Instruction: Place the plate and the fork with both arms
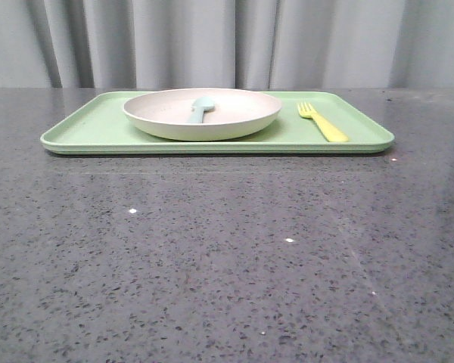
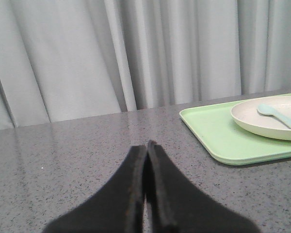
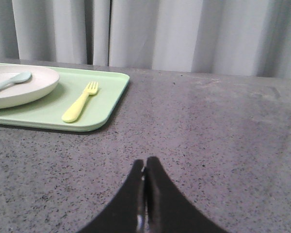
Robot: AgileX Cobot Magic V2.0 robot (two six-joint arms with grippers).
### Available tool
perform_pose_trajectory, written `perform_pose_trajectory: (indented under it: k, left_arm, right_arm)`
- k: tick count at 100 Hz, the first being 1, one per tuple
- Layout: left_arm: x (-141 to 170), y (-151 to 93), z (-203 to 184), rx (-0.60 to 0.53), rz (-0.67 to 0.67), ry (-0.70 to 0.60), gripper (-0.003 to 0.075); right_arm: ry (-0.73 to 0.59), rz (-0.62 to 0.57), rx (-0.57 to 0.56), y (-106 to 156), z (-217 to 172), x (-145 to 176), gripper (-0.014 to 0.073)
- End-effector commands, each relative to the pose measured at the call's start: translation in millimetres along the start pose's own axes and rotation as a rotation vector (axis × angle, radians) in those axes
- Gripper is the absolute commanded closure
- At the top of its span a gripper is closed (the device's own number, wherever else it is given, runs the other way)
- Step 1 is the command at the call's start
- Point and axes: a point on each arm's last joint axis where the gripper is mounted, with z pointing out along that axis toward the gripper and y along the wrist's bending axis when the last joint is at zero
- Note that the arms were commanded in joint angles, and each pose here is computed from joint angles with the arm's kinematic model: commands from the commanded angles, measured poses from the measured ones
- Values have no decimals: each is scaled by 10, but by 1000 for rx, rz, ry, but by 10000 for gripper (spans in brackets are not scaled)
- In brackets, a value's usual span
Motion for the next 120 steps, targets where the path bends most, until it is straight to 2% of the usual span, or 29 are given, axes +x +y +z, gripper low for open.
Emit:
perform_pose_trajectory:
  k: [1, 26, 120]
  left_arm:
    - [-39, -7, -29, 8, -23, -91, 741]
    - [-39, -7, -29, 8, -23, -91, 741]
    - [-39, -7, -29, 8, -23, -91, 741]
  right_arm:
    - [-93, -14, 3, 0, 1, -101, 715]
    - [-132, -14, 4, 0, -59, -113, 715]
    - [-131, -15, 4, 0, -58, -113, 715]
